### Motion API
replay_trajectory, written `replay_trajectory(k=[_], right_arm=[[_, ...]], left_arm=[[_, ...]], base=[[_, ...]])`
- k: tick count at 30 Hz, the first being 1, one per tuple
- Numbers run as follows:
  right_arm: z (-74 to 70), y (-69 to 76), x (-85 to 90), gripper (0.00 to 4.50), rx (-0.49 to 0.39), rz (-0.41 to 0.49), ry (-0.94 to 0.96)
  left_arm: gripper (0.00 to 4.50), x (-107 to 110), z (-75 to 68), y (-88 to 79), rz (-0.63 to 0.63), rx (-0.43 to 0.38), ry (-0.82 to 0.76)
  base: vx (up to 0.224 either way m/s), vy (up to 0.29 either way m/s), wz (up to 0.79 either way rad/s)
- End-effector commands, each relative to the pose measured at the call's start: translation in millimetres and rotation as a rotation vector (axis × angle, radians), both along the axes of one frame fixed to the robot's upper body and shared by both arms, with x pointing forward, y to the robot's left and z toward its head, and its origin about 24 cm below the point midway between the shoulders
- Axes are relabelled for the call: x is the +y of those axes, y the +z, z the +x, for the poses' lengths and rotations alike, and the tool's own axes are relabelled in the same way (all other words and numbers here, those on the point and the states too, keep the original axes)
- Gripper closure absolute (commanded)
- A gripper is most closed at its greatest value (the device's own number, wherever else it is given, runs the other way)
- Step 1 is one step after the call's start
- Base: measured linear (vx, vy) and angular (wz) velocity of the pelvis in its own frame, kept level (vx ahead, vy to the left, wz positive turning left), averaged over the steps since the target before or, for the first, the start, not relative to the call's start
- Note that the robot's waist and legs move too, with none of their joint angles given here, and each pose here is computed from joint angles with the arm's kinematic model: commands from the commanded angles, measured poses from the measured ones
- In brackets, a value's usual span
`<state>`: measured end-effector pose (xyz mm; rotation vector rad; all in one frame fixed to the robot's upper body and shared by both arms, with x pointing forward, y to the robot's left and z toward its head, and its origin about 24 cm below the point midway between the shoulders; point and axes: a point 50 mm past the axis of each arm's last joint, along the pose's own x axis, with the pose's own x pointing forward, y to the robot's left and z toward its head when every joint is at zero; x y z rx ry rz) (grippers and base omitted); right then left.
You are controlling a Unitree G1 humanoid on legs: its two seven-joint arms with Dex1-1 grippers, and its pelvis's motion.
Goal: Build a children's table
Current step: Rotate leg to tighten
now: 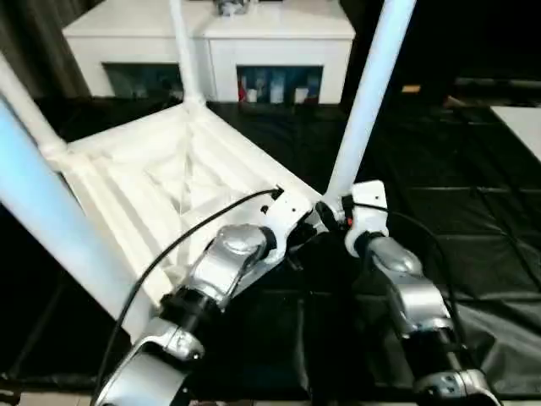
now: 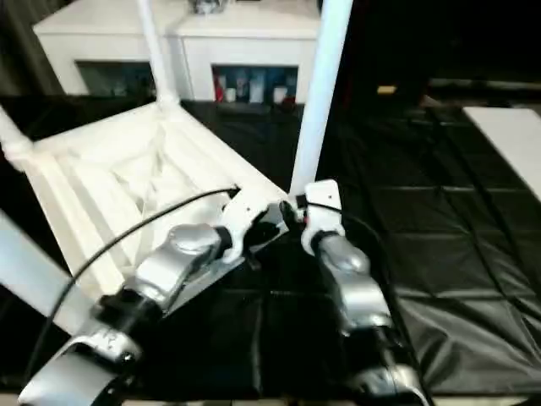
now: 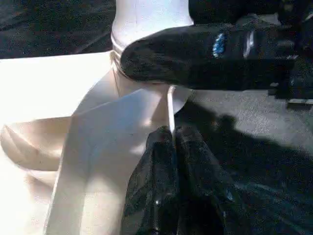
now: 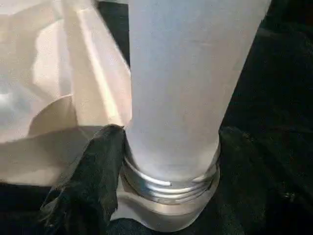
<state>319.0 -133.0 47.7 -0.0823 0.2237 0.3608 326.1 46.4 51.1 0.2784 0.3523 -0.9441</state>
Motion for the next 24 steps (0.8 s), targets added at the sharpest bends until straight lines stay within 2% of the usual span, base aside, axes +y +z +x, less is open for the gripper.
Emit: replay_trajectory(k=[1,3,5,6,7,8,11,13,17,24], right_arm=[[-10.9,10.9,-7.8,1.52,0.008,-0.013,0.185],[-13.4,13.2,-12.1,1.52,0.009,-0.028,0.216],[-26.7,24.5,-36.9,1.52,0.029,-0.1,0.375],[-26.7,24.5,-36.9,1.52,0.029,-0.1,0.375],[-40.7,31.4,-49.0,1.52,0.061,-0.124,0.516],[-40.7,31.4,-49.0,1.52,0.061,-0.124,0.516],[-55.8,36.5,-56.3,1.52,0.122,-0.128,0.66],[-60.2,36.1,-55.5,1.52,0.15,-0.131,0.714],[-59.9,31.6,-51.1,1.52,0.173,-0.141,0.743],[-47.9,24.2,-37.0,1.52,0.148,-0.133,0.723]], left_arm=[[4.5,7.9,-1.0,12.2,-0.011,-0.079,-0.054],[4.5,10.3,-2.1,12.0,-0.009,-0.079,-0.064],[4.5,22.2,-9.2,7.5,0.006,-0.053,-0.125],[4.5,22.2,-9.2,7.5,0.006,-0.053,-0.125],[4.5,30.4,-15.8,4.3,0.009,-0.029,-0.187],[4.5,30.4,-15.8,4.3,0.009,-0.029,-0.187],[4.5,38.8,-27.5,3.0,0.004,-0.002,-0.311],[4.5,45.4,-33.9,4.3,-0.003,0.013,-0.384],[4.5,51.5,-38.2,7.0,-0.012,0.025,-0.435],[4.5,52.4,-39.3,12.3,-0.035,0.021,-0.466]], base=[[0.0,0.0,0.0],[0.0,0.0,0.0],[0.0,0.0,0.0],[0.0,0.0,0.0],[0.0,0.0,0.0],[0.0,0.0,0.0],[0.0,0.0,0.0],[0.0,0.0,0.0],[0.0,0.0,0.0],[0.0,0.0,0.0]])
